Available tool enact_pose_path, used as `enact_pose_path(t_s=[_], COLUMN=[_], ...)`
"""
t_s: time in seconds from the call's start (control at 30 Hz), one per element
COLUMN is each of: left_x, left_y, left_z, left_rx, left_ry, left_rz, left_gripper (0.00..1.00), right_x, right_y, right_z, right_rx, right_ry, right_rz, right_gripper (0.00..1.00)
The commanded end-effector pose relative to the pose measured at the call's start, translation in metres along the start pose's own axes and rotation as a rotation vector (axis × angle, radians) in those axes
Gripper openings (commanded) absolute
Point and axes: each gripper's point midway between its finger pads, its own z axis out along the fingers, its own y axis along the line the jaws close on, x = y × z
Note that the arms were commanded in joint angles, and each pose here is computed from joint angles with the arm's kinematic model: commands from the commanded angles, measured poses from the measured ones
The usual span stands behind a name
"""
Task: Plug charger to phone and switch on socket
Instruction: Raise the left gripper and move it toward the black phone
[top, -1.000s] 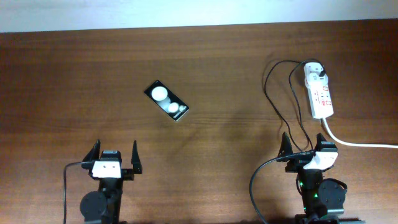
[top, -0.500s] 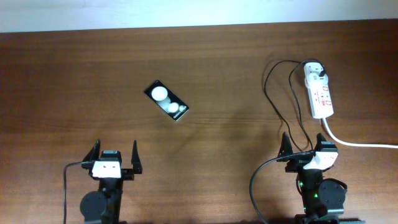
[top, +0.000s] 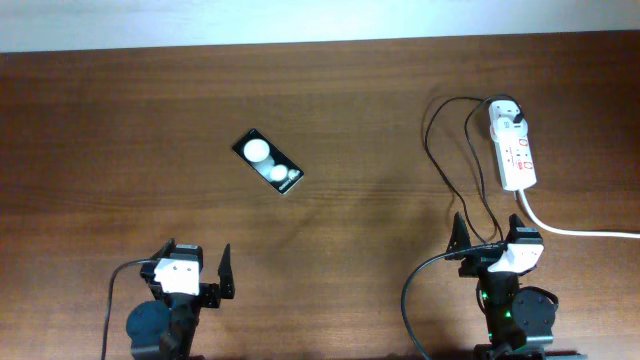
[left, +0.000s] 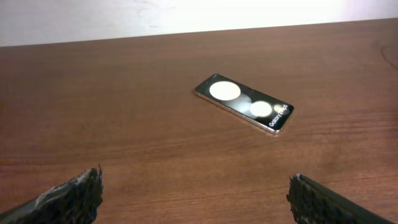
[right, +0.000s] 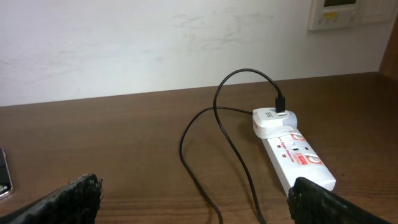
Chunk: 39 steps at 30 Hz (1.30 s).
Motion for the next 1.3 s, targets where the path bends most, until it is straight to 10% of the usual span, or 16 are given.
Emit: enact_pose_path(t_s=[0.0, 1.27], left_x=[-0.010, -0.064], left_y=[-0.004, -0.012], left_z=[-0.006, -0.027], left_rx=[0.019, 0.079], left_ry=[-0.015, 0.027], left_rz=[0.015, 0.006], left_gripper=[0.99, 0.99], right_x=[0.003, 0.003], right_y=[-0.004, -0.004], right_z=[0.000, 0.000], right_rx=[0.017, 0.017], right_ry=[0.002, 0.002], right_rz=[0.004, 0.003], right_gripper=[0.99, 0.99])
